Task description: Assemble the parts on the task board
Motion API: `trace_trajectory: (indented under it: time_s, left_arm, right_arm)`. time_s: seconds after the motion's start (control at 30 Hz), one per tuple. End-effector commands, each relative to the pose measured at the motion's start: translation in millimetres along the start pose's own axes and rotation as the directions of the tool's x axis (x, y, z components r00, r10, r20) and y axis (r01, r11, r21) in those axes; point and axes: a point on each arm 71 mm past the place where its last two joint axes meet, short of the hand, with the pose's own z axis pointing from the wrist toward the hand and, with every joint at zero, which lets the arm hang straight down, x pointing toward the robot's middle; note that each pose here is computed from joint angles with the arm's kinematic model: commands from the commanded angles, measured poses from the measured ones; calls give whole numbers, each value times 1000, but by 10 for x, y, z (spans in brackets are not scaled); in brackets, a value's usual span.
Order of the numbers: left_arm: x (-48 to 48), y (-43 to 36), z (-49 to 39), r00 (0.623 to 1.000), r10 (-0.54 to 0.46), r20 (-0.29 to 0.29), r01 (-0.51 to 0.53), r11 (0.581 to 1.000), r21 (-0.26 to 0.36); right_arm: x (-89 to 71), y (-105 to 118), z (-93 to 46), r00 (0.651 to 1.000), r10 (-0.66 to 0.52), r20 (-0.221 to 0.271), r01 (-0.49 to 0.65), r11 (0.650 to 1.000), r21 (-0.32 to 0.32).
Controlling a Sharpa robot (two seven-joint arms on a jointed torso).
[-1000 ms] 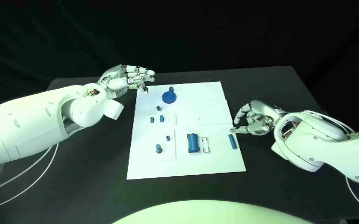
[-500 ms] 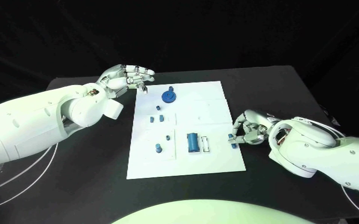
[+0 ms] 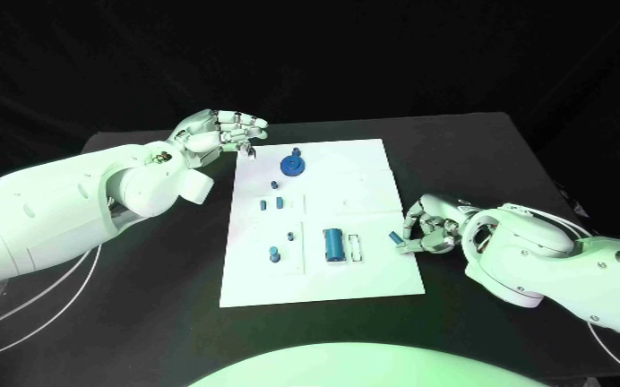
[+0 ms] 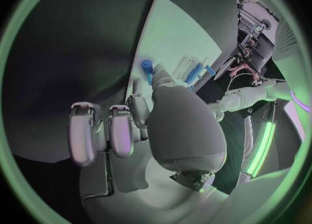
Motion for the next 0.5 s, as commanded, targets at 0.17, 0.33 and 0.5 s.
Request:
trace_trajectory:
  time_s: [0.17, 0.33, 0.5]
  left_arm:
    - [22, -12, 4, 1000, -4, -18, 4, 1000, 9]
    - [26, -12, 7, 1000, -4, -20, 4, 1000, 9]
    - [27, -12, 8, 1000, -4, -20, 4, 1000, 9]
  right_arm:
    - [99, 32, 17, 997, -59, -53, 59, 998, 6]
    - [119, 74, 36, 996, -70, -54, 70, 998, 0]
    - [128, 117, 50, 995, -83, -47, 83, 997, -3]
